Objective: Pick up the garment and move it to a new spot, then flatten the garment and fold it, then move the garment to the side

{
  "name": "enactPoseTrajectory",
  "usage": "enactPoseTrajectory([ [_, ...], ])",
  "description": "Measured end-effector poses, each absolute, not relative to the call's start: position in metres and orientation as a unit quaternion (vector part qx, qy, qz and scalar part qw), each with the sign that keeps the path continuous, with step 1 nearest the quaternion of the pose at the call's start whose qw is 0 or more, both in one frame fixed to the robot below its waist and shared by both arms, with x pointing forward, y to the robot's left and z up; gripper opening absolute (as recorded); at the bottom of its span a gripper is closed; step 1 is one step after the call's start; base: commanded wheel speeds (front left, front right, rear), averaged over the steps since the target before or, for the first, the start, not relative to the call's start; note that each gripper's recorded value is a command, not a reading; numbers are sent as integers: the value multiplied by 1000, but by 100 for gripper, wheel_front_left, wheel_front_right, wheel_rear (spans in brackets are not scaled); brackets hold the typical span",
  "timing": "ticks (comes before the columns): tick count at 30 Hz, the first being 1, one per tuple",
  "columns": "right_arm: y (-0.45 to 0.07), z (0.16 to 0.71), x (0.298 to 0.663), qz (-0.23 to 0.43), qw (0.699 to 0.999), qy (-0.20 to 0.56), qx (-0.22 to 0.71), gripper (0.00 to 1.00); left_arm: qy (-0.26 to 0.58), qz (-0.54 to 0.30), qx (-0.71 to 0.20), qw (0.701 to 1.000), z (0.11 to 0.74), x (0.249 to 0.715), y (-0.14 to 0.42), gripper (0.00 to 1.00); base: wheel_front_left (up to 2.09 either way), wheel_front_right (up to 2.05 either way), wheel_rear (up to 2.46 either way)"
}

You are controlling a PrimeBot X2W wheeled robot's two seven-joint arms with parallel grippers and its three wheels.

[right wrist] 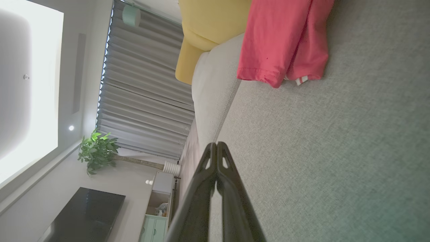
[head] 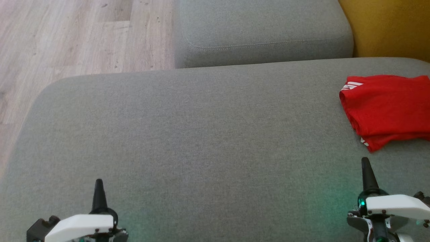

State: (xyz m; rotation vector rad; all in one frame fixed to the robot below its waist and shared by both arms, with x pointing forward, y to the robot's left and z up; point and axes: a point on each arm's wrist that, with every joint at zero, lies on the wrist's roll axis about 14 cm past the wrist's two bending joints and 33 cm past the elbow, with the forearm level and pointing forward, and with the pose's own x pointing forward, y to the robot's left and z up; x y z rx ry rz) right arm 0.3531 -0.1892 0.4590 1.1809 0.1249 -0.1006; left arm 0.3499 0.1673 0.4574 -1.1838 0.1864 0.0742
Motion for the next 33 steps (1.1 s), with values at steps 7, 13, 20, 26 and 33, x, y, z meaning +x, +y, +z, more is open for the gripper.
enactPoseTrajectory([
  [7,-192,457,354,-53,805,59,588,0,83,41,-590,802,457,353,173,0,0,0,0],
  [13,-196,462,359,-53,784,51,617,0,77,31,-617,782,464,360,173,0,0,0,0],
  [20,-197,468,365,-49,758,42,649,0,70,33,-648,758,465,362,177,0,0,0,0],
  [26,-200,468,366,-52,736,37,674,0,64,33,-673,736,467,365,181,0,0,0,0],
  [33,-203,469,368,-52,708,31,704,0,52,28,-701,711,473,371,184,0,0,0,0],
])
